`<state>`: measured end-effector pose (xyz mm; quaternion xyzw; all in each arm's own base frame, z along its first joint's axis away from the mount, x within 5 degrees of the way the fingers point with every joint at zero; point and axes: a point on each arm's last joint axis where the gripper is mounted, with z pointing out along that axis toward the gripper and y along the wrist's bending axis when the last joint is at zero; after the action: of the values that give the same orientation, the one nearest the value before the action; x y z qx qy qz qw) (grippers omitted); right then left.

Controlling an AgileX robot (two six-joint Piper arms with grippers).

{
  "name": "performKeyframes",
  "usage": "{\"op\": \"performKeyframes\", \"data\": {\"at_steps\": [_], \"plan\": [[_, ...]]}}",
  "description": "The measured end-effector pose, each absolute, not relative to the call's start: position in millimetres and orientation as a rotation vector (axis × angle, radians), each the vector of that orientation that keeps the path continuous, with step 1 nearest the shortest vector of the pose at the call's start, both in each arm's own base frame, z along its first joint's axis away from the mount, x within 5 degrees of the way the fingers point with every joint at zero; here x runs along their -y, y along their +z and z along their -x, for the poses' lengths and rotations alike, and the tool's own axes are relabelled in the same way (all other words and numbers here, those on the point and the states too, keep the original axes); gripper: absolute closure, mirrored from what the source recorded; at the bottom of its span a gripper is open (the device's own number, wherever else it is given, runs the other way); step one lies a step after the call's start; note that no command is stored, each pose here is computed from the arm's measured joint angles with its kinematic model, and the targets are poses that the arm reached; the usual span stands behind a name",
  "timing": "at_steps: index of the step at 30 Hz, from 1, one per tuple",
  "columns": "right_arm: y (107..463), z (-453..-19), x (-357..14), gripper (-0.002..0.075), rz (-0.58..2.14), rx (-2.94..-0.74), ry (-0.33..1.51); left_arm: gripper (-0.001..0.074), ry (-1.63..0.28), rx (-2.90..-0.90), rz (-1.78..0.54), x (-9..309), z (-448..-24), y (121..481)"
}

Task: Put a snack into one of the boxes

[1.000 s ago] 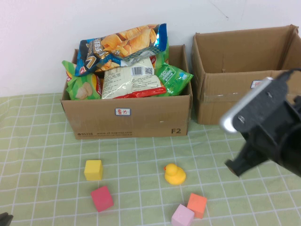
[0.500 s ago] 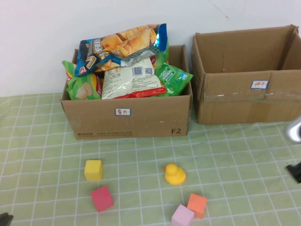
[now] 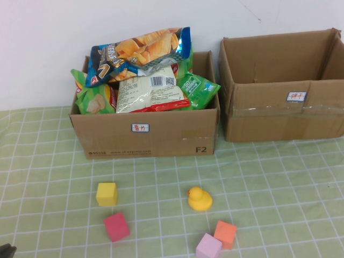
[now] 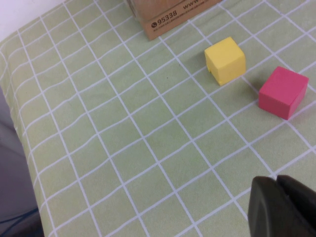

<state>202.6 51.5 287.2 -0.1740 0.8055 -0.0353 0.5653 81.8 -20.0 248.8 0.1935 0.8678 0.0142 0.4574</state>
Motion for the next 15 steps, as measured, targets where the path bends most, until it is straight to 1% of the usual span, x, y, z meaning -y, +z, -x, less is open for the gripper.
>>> {"op": "performKeyframes", "data": {"at_steps": [3,6,8,9,11,13,15], "plan": [[292,-200,-66,0.0728,0.514,-1.813,0.157,0.0736,0.033,-2.139,-0.474,20,-82,249],[296,-188,-90,0.0728,0.764,-1.702,0.429,0.0736,0.033,-2.139,-0.474,20,-82,249],[294,-177,-102,0.0728,0.953,-1.707,0.591,0.0736,0.031,-2.140,-0.473,20,-82,249],[291,-172,-104,0.0728,1.039,-1.751,0.631,0.0736,0.031,-2.140,-0.473,20,-82,249],[281,-165,-103,0.0728,1.220,-1.886,0.637,0.0736,0.031,-2.140,-0.473,20,-82,249],[270,-163,-93,0.0728,1.300,-2.050,0.546,0.0736,0.031,-2.140,-0.473,20,-82,249],[262,-165,-80,0.0728,1.265,-2.211,0.387,0.0736,0.030,-2.138,-0.473,20,-82,249]]}}
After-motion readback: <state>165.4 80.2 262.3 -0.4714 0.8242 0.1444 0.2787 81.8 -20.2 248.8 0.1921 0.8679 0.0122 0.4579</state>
